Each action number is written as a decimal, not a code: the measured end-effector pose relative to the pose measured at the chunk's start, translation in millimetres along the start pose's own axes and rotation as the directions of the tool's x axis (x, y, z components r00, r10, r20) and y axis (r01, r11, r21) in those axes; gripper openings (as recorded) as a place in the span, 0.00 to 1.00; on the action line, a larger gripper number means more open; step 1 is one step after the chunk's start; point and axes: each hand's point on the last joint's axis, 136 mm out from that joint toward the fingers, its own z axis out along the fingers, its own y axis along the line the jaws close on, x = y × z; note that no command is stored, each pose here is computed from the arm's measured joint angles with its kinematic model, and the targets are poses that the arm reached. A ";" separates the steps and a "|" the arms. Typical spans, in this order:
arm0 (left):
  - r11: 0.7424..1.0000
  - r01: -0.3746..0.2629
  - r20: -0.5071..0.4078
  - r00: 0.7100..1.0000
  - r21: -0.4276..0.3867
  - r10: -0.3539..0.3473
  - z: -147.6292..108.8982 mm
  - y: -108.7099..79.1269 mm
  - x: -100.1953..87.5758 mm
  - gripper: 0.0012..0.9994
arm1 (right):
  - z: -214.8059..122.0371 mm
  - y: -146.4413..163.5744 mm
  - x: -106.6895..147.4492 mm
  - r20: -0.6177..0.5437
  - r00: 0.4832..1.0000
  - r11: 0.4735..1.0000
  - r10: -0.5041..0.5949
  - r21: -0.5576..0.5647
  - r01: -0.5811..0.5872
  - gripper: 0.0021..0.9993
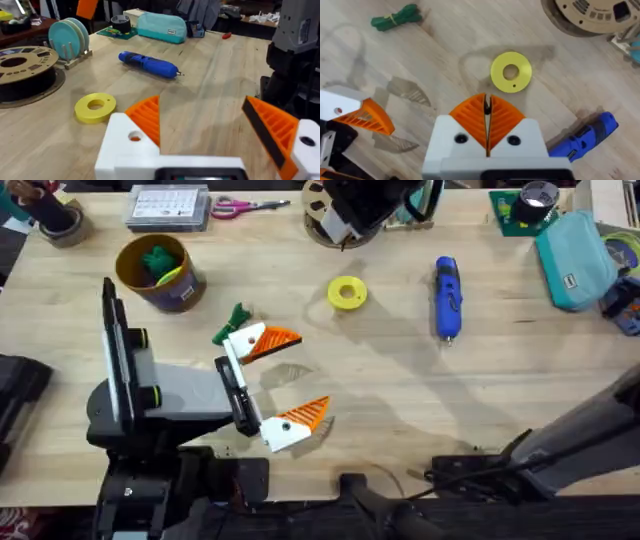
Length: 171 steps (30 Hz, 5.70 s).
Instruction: Pick up the gripper from the table and insert it into the empty holder that is missing its gripper. Then pick up a screw, insert it into the mounting hole, and use the screwdriver to tighten it. Finally, clean up the table by picking up the vegetable and placing it into the bucket.
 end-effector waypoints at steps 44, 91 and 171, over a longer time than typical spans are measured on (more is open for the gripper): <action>1.000 0.000 0.000 1.000 0.000 0.000 0.0 0.0 0.0 0.99 | -46.5 183.3 14.8 0.104 0.790 0.776 -0.604 -0.152 0.613 0.00; 1.000 0.000 0.000 1.000 0.000 0.000 0.0 0.0 0.0 0.99 | -12.1 195.9 18.3 0.084 0.789 0.772 -0.608 -0.166 0.613 0.00; 1.000 0.000 0.000 1.000 0.000 0.000 0.0 0.0 0.0 0.99 | 4.0 194.0 24.3 0.056 0.796 0.779 -0.603 -0.172 0.603 0.00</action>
